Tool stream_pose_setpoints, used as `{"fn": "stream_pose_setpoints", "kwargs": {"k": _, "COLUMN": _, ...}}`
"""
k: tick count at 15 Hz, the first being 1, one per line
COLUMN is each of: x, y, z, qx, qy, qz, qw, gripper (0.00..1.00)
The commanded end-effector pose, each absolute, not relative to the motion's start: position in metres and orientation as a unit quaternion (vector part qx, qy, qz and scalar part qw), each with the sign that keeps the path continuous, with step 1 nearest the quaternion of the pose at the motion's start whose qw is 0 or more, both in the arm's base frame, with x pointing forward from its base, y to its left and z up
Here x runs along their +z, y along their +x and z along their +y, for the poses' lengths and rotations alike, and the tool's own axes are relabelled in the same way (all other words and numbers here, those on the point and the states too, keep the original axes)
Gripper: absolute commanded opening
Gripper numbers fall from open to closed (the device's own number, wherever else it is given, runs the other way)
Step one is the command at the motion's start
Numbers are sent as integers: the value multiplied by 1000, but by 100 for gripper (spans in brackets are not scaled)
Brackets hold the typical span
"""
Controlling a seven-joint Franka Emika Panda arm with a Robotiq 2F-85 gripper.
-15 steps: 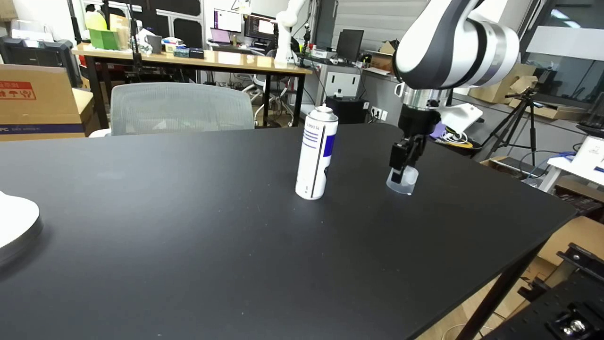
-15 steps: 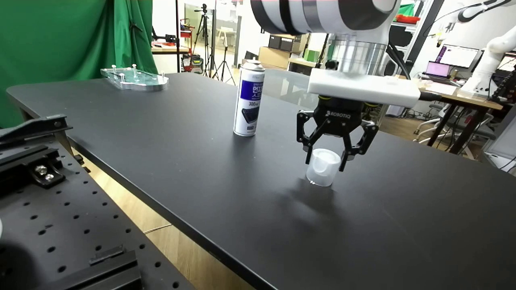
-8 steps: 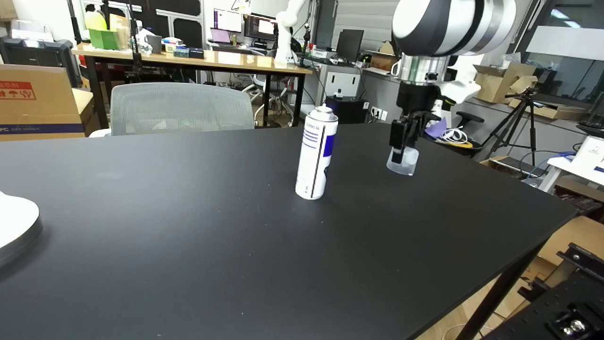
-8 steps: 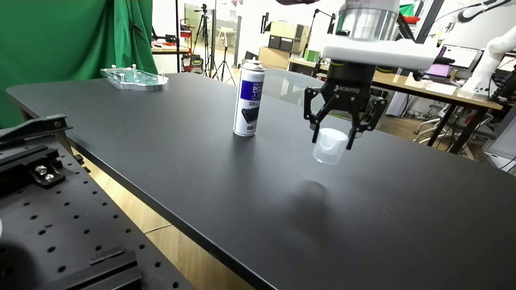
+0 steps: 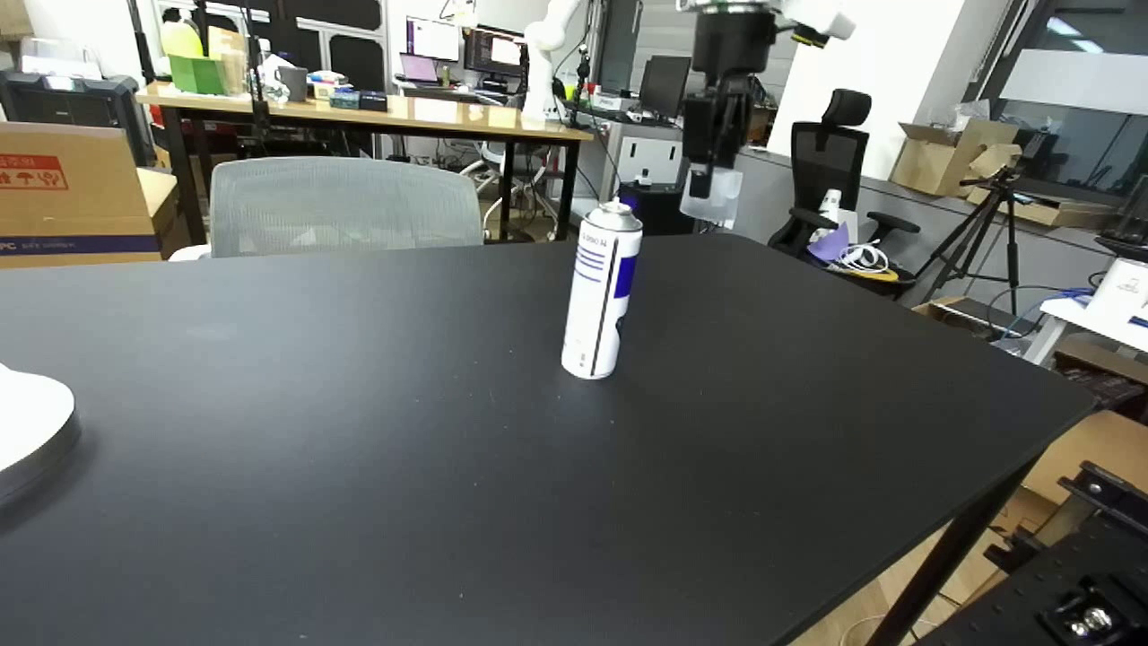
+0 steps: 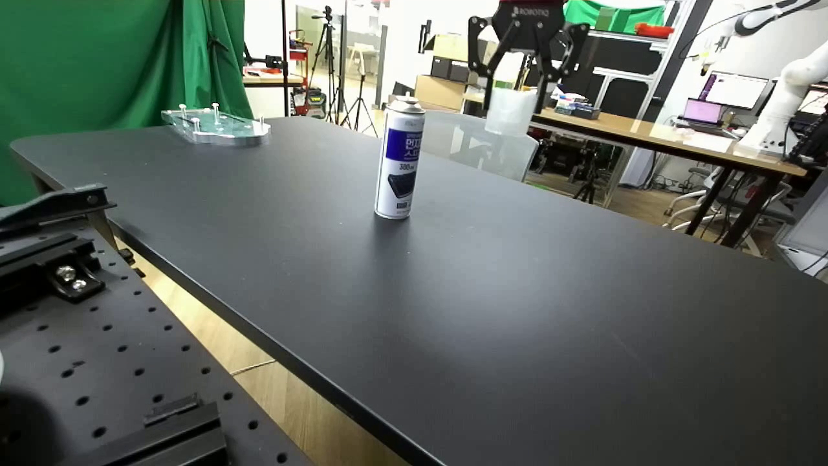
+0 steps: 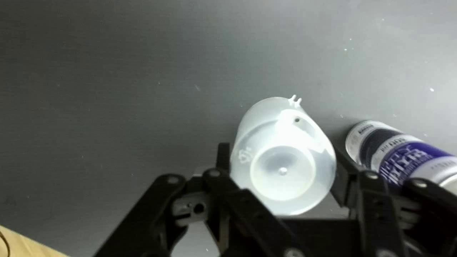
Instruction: Pick up the lid from the table and put it on the can.
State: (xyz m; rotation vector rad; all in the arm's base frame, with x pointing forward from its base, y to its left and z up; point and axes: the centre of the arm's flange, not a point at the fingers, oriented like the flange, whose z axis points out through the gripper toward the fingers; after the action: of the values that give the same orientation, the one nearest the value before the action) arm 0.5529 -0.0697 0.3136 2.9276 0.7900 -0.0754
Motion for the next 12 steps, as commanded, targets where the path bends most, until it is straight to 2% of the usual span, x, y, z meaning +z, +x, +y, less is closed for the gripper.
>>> {"fn": "stream_pose_setpoints", "kwargs": {"k": 1, "x": 354, "y": 574, "z": -15, "qx": -33, "qy": 960, "qz": 269, "qw": 66, "gripper": 40}}
{"fn": "stream_pose_setpoints", "kwargs": {"k": 2, "x": 336, "y": 561, "z": -32, "qx": -25, "qy": 959, "qz": 276, "qw": 57, "gripper": 65}}
{"fn": "stream_pose_setpoints", "kwargs": {"k": 4, "x": 348, "y": 565, "z": -10, "qx": -26, "qy": 957, "qz": 284, "qw": 58, "gripper": 65}}
{"fn": "stream_pose_setpoints", "kwargs": {"k": 5, "x": 349, "y": 566, "z": -8, "qx": -26, "qy": 956, "qz": 285, "qw": 59, "gripper": 40}}
{"fn": "stream_pose_setpoints", "kwargs": {"k": 12, "x": 337, "y": 560, "z": -9, "qx": -10, "qy": 942, "qz": 333, "qw": 51, "gripper": 40}}
